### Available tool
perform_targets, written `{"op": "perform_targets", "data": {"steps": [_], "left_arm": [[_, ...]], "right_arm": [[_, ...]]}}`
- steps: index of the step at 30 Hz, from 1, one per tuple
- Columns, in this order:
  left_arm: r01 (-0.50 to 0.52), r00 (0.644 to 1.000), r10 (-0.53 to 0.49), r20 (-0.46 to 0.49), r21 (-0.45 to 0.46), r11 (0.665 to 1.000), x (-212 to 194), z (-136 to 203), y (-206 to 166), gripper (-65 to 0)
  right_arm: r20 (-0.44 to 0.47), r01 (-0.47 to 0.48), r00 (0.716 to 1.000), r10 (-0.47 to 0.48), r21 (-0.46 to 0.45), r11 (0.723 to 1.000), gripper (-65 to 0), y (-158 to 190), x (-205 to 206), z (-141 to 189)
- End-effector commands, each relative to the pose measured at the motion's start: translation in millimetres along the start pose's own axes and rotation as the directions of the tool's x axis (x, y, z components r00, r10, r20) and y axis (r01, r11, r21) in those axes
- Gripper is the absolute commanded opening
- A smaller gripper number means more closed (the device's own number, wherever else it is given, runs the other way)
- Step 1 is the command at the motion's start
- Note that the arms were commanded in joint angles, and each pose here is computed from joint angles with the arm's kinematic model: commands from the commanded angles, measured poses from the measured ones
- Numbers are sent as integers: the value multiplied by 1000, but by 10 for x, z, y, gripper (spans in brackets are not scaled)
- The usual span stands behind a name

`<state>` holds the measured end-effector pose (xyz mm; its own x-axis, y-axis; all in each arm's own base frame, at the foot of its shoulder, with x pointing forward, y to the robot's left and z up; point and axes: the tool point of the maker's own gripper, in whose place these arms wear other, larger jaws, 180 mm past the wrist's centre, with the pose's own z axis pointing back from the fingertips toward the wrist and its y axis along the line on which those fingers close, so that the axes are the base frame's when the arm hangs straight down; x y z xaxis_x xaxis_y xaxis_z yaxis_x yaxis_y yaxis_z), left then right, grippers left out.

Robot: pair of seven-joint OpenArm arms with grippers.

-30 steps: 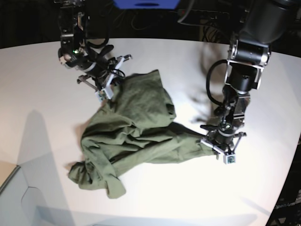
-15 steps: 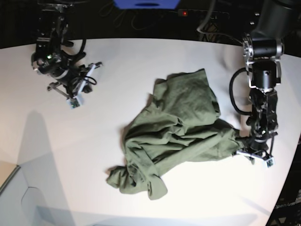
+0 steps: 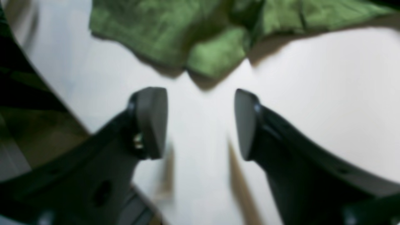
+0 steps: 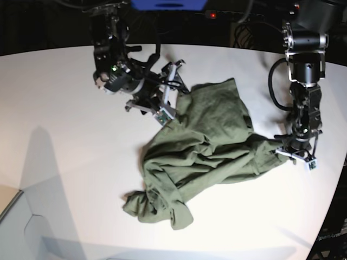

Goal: Layout the t-shirt on the table in an organized manner, then fold the t-shirt properly
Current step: 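Grasp another t-shirt edge with the right gripper, then lift the t-shirt with both grippers, shake and lay it flat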

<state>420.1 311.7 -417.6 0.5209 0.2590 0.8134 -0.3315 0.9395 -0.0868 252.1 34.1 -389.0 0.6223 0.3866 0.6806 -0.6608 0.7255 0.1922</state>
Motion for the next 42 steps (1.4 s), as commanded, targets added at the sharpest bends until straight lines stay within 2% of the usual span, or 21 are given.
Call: {"op": "perform_targets", "data": {"steps": [1,5,11,21,23,26,27,29,32,34,38,42], "left_arm": [[0,998,0,61,4,1000,229,8,37,-647],[4,999,-5,42,8,1000,124,21,69,-647],[7,999,-7,33,6,1000,70,25,59,-647],[10,1000,-10,18,9,1000,-25,39,81,-647],[10,1000,-10,16,11,1000,-40,42,90,-647],[2,1000,-2,18,13,1000,-31,44,107,-647],[0,1000,0,20,14,1000,-24,45,113,-647],[-1,1000,1,27,14,1000,13,42,114,-647],[22,995,-23,101,7,1000,332,113,137,-647],[33,987,-32,160,-7,999,562,178,73,-647],[24,967,-19,256,-15,1000,941,318,60,-647],[-67,964,62,260,13,998,1175,468,320,-647]], "right_arm": [[41,5,999,-6,18,1000,-269,25,109,-39],[43,42,998,-45,58,997,-269,55,98,-239],[17,75,997,-77,94,993,-269,142,28,-374],[9,104,994,-106,118,987,-282,70,24,-587],[9,103,994,-105,118,988,-366,67,29,-586],[12,92,995,-94,110,990,-650,21,69,-575],[10,90,996,-92,107,990,-650,4,74,-570],[-2,82,997,-82,60,995,-626,-197,18,-469],[47,65,997,-63,-40,997,-650,-517,132,-168],[96,53,995,-39,-141,989,-650,-823,256,146],[170,48,985,6,-310,949,-650,-1299,482,702],[193,53,981,36,-436,898,-650,-1697,605,1130]]}}
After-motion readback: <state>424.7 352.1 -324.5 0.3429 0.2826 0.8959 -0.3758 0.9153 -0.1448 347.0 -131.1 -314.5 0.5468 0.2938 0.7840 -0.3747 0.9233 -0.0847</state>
